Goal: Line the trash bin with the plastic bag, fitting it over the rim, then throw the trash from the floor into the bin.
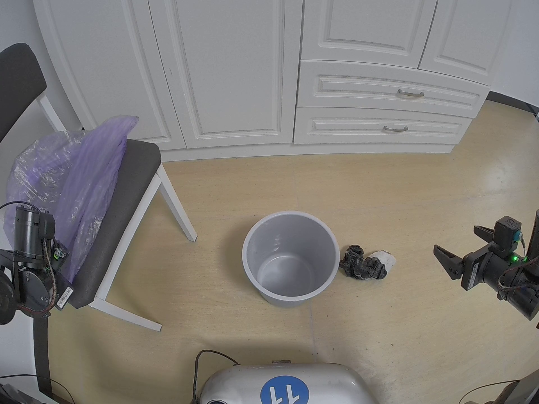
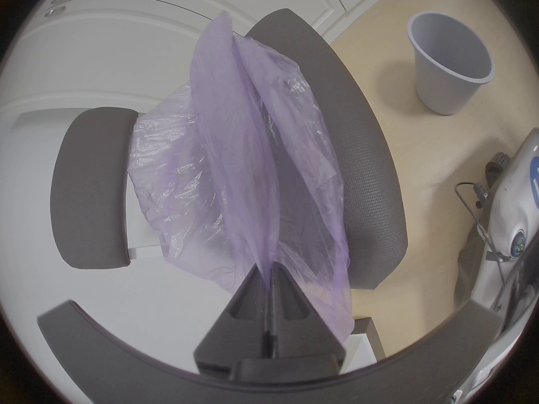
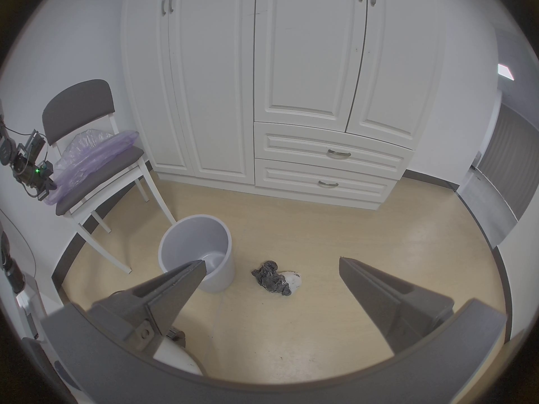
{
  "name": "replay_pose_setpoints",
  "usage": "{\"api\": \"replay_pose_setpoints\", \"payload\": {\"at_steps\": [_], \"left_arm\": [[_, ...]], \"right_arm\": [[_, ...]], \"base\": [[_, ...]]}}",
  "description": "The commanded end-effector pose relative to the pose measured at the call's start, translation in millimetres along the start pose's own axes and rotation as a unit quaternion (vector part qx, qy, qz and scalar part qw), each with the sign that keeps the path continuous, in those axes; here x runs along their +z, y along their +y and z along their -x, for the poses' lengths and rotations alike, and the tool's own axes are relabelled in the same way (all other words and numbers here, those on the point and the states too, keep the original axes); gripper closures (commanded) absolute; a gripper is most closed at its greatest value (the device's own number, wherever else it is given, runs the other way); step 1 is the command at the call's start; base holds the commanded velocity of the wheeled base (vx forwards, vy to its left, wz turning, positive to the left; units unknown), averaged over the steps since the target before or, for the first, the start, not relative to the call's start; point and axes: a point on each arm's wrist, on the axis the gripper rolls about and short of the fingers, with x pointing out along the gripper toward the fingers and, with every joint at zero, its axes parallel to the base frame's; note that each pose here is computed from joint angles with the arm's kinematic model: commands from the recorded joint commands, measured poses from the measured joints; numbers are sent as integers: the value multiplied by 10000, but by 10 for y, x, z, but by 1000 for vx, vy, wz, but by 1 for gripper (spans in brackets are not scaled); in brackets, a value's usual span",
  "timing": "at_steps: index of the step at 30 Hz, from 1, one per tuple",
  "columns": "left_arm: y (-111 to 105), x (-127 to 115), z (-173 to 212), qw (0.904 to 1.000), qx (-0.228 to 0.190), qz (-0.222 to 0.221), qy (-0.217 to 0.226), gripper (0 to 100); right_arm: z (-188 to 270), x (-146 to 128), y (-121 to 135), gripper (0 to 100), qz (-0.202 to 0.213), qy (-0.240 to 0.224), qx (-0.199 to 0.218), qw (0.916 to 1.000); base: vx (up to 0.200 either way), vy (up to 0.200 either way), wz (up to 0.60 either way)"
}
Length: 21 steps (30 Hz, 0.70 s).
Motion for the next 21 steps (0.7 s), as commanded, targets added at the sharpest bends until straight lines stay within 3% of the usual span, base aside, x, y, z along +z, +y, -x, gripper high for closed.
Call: {"api": "replay_pose_setpoints", "payload": {"at_steps": [1,5,8,13,17,18,19,20,21], "left_arm": [[42,-32,69,9999,73,102,-108,100],[76,-40,116,9995,126,195,-216,100],[95,12,244,9939,66,551,-949,100],[10,93,312,9639,-589,1413,-2179,100],[-53,228,337,9439,-781,1917,-2574,100],[-53,228,337,9439,-781,1917,-2574,100],[-131,373,409,9120,-1201,2523,-3003,100],[-141,392,421,9071,-1258,2594,-3068,100],[-178,481,472,8829,-1505,2903,-3369,100]], "right_arm": [[-8,-8,3,0,80,25,-5,10000],[-11,-25,4,0,127,64,-16,9999],[19,29,-8,0,103,-77,-40,9999],[31,-3,-13,0,186,-28,-57,9998],[15,-32,-32,0,278,52,-122,9995],[15,-32,-32,0,278,52,-122,9995],[5,-65,-86,0,313,136,-276,9990],[5,-70,-93,0,317,148,-297,9989],[-1,-100,-131,0,376,225,-397,9983]], "base": [[0,0,0],[0,0,0],[0,0,0],[0,0,0],[0,0,0],[0,0,0],[0,0,0],[0,0,0],[0,0,0]]}}
